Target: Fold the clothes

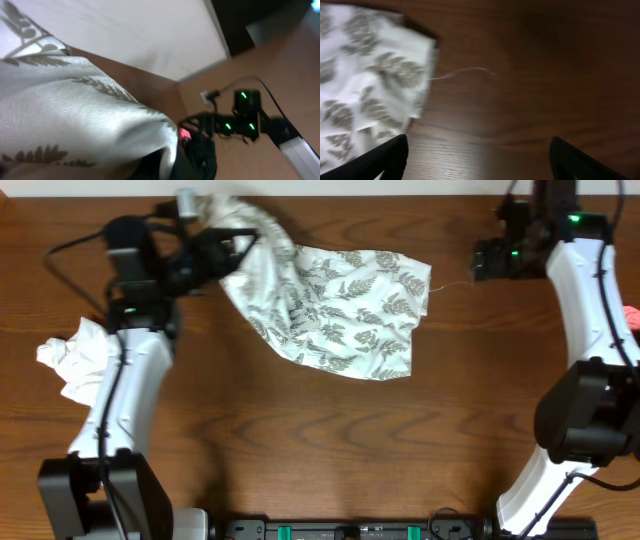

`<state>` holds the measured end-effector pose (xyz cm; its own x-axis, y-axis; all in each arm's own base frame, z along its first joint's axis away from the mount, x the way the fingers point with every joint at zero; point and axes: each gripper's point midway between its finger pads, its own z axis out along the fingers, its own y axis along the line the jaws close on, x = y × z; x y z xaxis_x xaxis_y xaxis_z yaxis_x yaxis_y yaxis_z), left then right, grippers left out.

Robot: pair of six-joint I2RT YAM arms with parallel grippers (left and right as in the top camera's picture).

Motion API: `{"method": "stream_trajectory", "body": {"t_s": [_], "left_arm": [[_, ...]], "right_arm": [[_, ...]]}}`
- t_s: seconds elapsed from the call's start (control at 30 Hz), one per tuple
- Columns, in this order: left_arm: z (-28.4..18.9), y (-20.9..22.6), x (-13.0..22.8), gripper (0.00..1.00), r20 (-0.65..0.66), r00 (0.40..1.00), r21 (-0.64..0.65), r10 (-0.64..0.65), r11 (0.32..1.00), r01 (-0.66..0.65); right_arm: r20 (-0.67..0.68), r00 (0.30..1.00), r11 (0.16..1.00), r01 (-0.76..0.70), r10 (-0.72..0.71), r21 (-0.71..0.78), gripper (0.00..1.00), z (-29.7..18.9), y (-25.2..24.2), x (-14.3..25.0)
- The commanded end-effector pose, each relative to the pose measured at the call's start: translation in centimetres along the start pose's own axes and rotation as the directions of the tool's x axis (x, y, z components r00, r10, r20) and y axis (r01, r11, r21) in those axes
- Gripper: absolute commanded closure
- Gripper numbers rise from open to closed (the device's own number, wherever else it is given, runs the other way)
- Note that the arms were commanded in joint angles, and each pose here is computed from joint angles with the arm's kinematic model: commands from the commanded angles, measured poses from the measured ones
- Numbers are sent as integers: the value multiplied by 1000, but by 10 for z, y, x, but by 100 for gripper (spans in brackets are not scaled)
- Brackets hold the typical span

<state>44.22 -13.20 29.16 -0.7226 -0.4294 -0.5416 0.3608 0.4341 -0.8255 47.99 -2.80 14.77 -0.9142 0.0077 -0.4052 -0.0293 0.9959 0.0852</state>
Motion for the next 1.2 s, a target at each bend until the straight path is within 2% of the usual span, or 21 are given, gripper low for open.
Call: {"method": "stream_trajectory", "body": {"t_s": [0.0, 0.17, 0.33, 0.47, 0.57, 0.77, 0.8, 0.83, 0.9, 0.93, 0.97, 1.07, 1.17], "left_arm": [[37, -20, 27, 94, -27, 999, -37, 33, 999, -34], [87, 5, 107, 94, -169, 977, -265, 128, 949, -170], [137, 2, 180, 94, -287, 909, -275, 303, 883, -381], [153, 28, 218, 94, -350, 886, -344, 303, 839, -422], [158, 42, 234, 94, -390, 874, -351, 289, 831, -431], [163, 36, 233, 94, -384, 875, -333, 293, 840, -428], [164, 31, 237, 92, -393, 873, -310, 288, 852, -421], [165, 28, 241, 85, -402, 871, -293, 284, 861, -416], [163, 21, 253, 69, -431, 862, -268, 266, 875, -403], [161, 19, 257, 55, -443, 858, -271, 258, 874, -403], [158, 19, 257, 49, -448, 857, -281, 256, 869, -407], [147, 17, 245, 46, -441, 854, -328, 275, 837, -439], [125, 11, 213, 44, -397, 866, -410, 304, 785, -464]], "right_arm": [[50, 996, 997, -66, 68, -28, 13, -22, -6, -7], [52, 996, 994, -75, 79, -75, 15, -23, -3, -7], [51, 993, 988, -97, 104, -123, 16, -23, 9, -9], [35, 994, 987, -98, 103, -125, 17, -23, 11, -5], [30, 993, 986, -106, 110, -127, 17, -23, 12, -4], [27, 994, 985, -106, 110, -134, 17, -23, 13, -4], [28, 994, 985, -106, 110, -134, 17, -23, 13, -4], [28, 994, 985, -106, 110, -135, 17, -23, 13, -4], [27, 994, 985, -105, 110, -136, 17, -23, 14, -4], [27, 994, 985, -106, 110, -137, 16, -23, 14, -3], [25, 994, 985, -106, 110, -137, 16, -23, 14, -3], [20, 994, 985, -104, 108, -138, 12, -23, 15, -2], [18, 996, 986, -87, 91, -142, 9, -22, 20, -2]]}}
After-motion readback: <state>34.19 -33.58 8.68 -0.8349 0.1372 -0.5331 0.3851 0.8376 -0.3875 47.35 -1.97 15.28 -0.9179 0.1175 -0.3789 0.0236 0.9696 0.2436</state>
